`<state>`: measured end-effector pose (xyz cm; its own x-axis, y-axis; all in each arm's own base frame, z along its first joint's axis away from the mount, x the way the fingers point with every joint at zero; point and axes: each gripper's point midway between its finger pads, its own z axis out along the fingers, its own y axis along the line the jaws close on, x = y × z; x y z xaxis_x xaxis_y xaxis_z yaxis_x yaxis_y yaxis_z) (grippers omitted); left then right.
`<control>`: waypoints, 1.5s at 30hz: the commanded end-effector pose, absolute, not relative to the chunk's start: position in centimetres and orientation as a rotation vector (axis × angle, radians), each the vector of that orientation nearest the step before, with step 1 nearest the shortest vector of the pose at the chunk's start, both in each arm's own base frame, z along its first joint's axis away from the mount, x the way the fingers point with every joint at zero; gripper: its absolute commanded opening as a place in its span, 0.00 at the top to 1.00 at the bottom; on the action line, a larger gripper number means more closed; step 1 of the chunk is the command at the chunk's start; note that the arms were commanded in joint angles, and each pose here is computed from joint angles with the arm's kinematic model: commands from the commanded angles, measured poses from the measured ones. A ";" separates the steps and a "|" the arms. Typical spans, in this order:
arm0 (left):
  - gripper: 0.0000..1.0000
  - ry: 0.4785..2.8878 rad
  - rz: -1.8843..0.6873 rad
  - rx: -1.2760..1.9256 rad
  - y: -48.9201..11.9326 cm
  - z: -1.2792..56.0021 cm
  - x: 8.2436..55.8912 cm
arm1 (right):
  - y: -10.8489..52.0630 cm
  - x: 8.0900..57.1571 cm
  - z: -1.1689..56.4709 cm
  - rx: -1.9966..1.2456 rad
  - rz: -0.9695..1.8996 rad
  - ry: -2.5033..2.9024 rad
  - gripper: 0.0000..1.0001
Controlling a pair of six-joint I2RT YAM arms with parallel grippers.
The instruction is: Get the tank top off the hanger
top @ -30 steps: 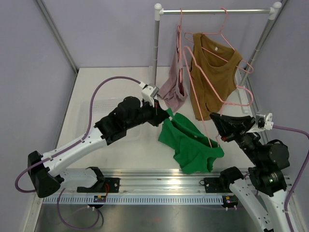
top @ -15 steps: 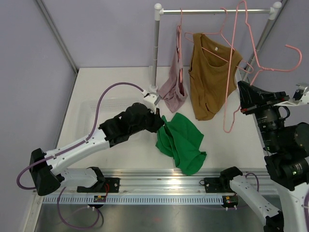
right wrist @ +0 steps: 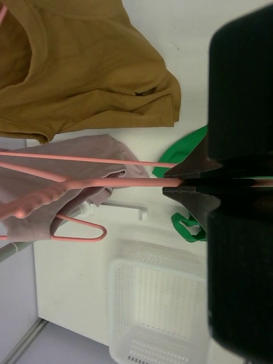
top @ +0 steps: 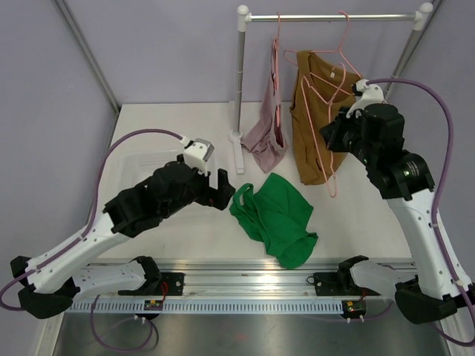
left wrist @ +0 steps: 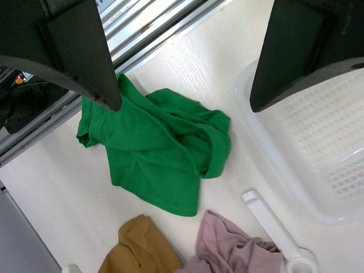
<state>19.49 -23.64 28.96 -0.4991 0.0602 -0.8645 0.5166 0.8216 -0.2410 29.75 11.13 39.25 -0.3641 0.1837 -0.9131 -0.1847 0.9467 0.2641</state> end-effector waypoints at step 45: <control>0.01 2.031 -0.624 0.518 -28.8 25.6 19.0 | 11.6 42.5 47.6 -0.042 0.319 1.796 0.01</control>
